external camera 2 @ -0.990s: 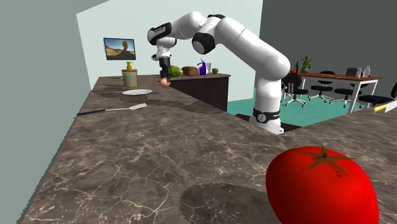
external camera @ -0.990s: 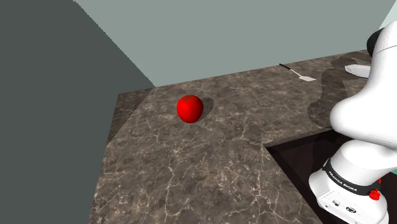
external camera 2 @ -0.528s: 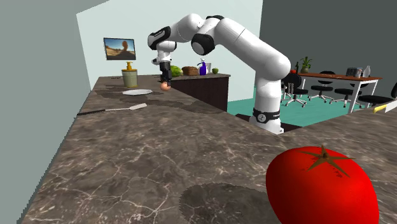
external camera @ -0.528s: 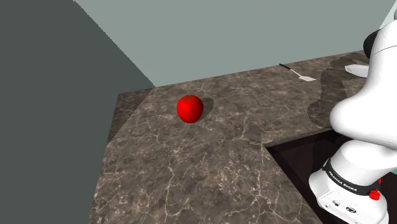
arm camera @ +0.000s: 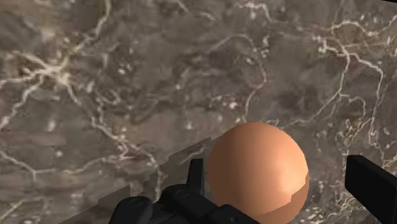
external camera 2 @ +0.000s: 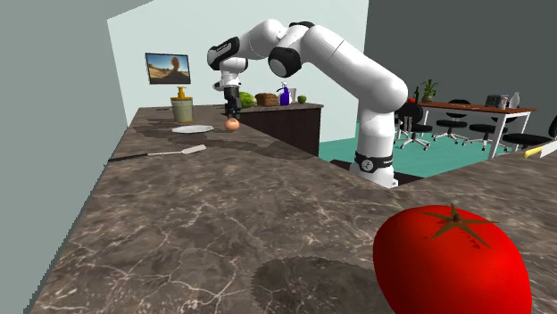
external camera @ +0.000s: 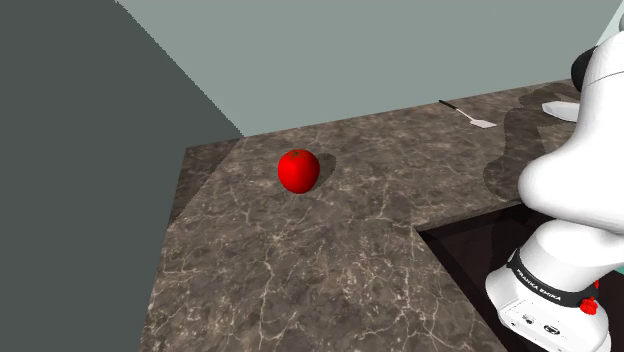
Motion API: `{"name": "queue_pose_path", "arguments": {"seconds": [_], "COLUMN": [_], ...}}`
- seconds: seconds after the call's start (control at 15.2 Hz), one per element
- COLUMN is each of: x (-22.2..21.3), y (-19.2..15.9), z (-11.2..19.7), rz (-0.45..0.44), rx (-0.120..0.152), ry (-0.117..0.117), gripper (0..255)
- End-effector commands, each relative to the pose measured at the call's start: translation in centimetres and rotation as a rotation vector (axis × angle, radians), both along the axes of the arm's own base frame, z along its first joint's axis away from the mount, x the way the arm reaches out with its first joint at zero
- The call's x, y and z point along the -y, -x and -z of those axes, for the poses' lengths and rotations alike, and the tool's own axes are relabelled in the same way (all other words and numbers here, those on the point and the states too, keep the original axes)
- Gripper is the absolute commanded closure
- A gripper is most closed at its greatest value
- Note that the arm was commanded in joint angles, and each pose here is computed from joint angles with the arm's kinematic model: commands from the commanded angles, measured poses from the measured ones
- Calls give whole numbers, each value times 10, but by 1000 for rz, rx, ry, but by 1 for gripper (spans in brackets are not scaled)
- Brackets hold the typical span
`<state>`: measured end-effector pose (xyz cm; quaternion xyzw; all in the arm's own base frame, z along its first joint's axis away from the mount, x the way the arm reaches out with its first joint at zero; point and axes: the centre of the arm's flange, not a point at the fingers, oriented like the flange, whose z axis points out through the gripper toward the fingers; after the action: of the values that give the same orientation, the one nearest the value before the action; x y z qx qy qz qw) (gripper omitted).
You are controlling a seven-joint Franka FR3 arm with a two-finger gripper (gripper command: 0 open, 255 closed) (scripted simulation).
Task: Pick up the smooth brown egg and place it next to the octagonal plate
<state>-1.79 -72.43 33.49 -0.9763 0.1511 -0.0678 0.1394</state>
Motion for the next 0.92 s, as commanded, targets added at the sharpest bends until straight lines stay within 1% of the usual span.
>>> {"name": "queue_pose_path", "arguments": {"seconds": [0.0,0.13,0.4,0.86], "x": [0,0,13,13], "y": [0,0,9,9], "z": [0,0,-48,-48], "rz": [0,0,0,0], "rx": [0,0,0,0], "ry": [0,0,0,0], "gripper": [0,0,0,0]}}
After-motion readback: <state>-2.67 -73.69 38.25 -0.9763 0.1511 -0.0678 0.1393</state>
